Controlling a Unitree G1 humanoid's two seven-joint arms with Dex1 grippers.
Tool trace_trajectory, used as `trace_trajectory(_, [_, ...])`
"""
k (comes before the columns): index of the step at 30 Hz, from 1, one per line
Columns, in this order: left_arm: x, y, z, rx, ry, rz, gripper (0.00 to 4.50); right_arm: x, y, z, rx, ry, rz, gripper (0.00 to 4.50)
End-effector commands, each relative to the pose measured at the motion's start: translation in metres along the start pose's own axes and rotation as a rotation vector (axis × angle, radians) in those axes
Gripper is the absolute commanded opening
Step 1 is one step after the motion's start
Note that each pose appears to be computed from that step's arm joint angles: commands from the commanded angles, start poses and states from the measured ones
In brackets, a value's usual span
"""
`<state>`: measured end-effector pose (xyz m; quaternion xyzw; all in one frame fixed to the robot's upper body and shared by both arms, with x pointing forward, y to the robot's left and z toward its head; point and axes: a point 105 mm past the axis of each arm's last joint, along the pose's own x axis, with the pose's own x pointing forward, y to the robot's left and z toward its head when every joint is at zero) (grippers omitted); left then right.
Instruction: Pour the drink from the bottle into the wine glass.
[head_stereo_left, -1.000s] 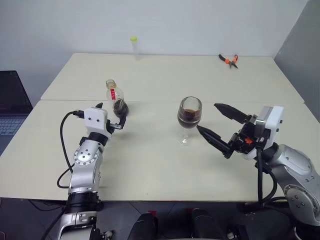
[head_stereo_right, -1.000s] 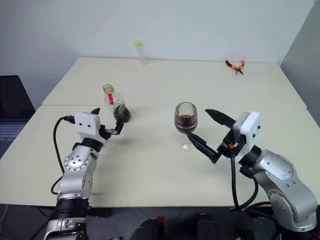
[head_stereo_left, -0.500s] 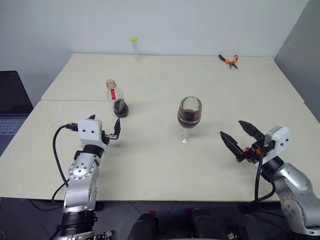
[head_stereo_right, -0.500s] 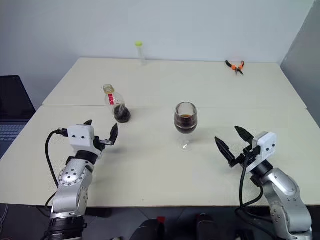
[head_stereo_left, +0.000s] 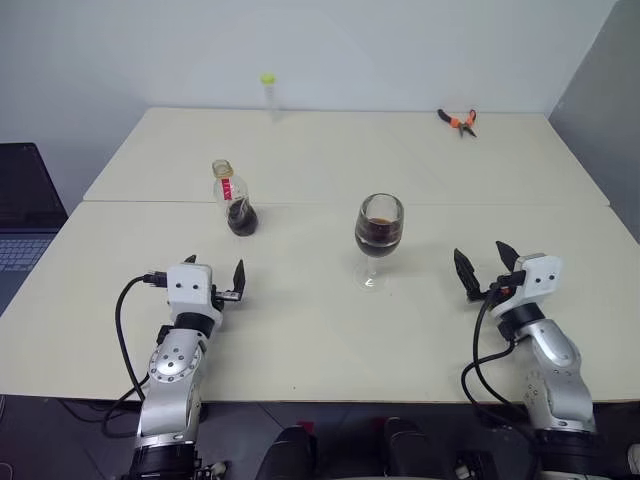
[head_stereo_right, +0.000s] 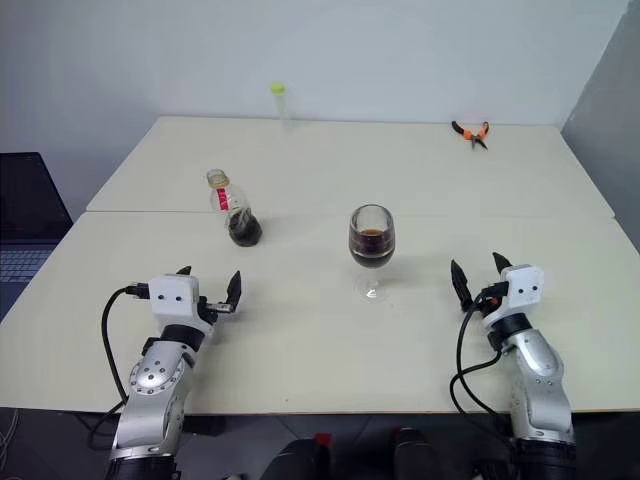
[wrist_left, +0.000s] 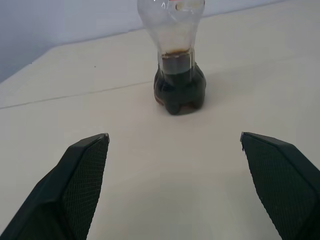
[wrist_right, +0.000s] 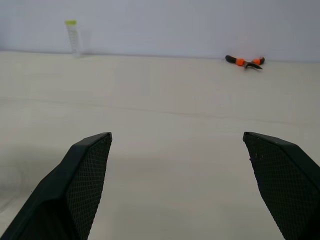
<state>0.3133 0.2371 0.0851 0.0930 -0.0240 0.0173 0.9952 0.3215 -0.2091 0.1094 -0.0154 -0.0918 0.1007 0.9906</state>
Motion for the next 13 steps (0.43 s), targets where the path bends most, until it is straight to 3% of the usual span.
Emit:
trace_trajectory(1, [0.0002,0.0092,0.0072,0.013,-0.041,0.017,4.46,0.0058,0.0037,0.0132,-0.026,-0.062,0.004,4.5])
trace_trajectory(13, [0.0088,0.0105,0.0119,0.029,-0.09,0.012,4.46,0.0112,0.0036,0.0159,-0.04,-0.066,0.003,4.5])
